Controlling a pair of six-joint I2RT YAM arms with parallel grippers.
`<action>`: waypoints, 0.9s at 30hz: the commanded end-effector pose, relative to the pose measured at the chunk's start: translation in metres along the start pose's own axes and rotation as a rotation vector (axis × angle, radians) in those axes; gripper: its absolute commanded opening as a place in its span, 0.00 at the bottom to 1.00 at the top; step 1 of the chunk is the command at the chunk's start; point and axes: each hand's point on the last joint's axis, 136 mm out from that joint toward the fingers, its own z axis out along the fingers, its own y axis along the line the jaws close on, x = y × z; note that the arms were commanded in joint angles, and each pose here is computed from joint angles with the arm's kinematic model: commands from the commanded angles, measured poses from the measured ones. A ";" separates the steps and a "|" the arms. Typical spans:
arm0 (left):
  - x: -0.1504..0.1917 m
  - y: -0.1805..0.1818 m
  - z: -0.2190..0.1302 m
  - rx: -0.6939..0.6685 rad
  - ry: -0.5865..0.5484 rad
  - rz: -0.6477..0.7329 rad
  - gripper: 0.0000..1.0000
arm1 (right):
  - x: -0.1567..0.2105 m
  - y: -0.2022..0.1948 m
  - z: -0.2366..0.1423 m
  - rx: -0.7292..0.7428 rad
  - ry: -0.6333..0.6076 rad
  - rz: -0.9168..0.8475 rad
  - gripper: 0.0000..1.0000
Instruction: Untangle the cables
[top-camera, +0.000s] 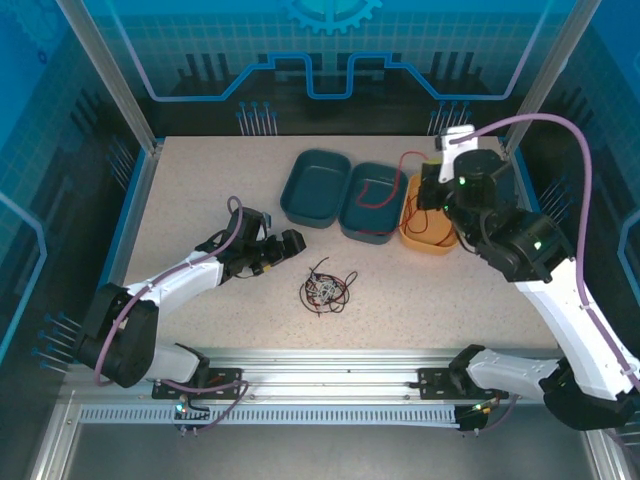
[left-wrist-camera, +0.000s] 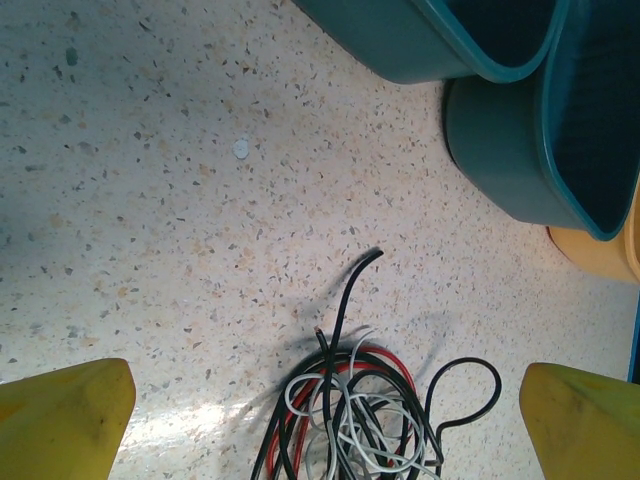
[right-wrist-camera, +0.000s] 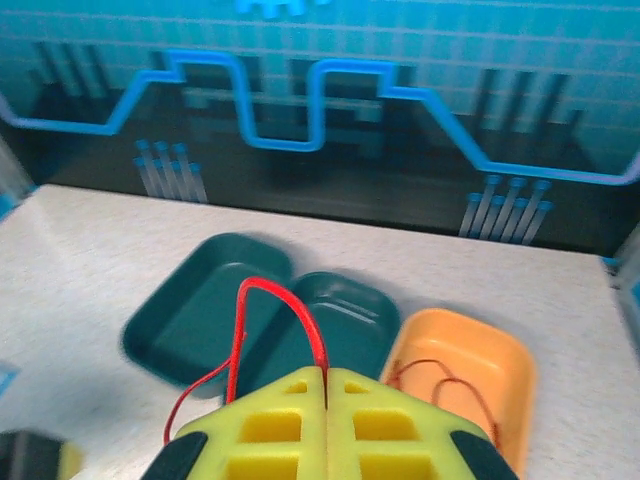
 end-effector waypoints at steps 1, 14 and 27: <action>-0.003 -0.006 -0.008 0.006 -0.012 0.041 0.99 | -0.010 -0.036 -0.002 0.109 -0.038 0.011 0.00; -0.007 -0.012 -0.013 0.021 -0.035 0.075 0.99 | 0.004 -0.118 0.062 0.292 -0.008 0.099 0.00; -0.007 -0.010 -0.013 0.010 -0.026 0.101 0.99 | 0.085 -0.144 0.095 0.346 0.147 0.175 0.00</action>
